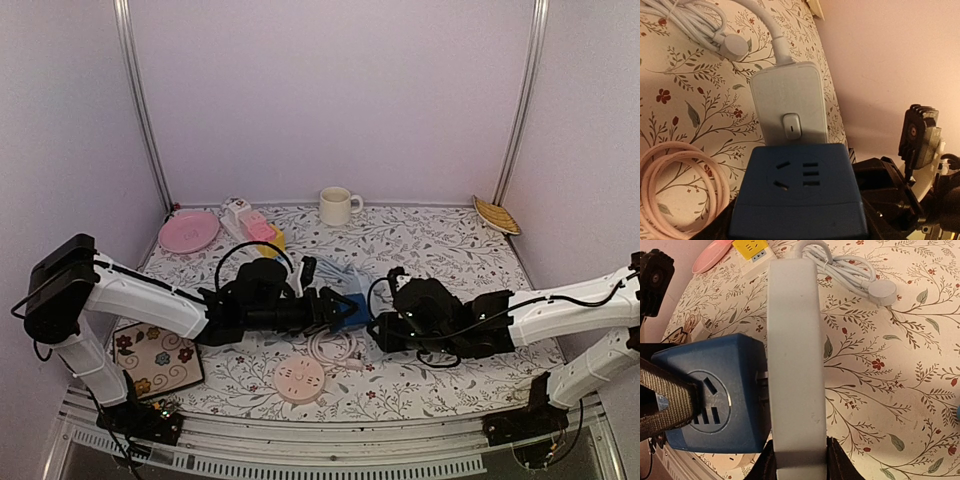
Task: Pull the plug off the socket
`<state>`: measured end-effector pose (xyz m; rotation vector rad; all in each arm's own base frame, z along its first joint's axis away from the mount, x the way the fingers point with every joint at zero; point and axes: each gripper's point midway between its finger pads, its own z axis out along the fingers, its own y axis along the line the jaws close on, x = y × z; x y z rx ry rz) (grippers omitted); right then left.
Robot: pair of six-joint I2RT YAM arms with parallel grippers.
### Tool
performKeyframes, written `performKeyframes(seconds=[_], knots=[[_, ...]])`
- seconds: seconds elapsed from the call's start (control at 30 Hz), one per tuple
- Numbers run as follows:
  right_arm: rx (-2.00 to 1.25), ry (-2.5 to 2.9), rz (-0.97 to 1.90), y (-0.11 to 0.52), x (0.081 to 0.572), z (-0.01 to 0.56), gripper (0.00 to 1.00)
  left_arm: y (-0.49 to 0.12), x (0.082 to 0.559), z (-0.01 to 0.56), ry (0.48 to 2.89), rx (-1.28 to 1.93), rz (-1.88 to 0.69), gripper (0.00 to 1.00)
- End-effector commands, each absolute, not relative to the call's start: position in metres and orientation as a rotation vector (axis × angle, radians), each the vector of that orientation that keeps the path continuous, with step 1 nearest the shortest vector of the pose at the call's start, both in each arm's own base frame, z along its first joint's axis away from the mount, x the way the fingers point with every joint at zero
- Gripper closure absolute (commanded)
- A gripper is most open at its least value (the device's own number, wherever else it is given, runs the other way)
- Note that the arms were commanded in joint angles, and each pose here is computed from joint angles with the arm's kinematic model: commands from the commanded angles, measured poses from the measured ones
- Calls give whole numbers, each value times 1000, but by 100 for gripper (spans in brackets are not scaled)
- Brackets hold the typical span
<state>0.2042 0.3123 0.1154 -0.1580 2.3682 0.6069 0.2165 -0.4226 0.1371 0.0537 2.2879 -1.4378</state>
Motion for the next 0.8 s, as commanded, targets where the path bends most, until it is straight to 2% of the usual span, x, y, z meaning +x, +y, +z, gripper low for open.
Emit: performKeyframes(seconds=[0.0, 0.43, 0.77], knots=[[46, 2283, 170, 238, 241, 106, 97, -422, 201, 150, 2287, 169, -1454, 100], [143, 2270, 134, 198, 270, 116, 96, -418, 202, 154, 2281, 173, -1435, 100], [330, 2282, 247, 120, 321, 118, 96, -443, 203, 141, 2335, 286, -1423, 100]])
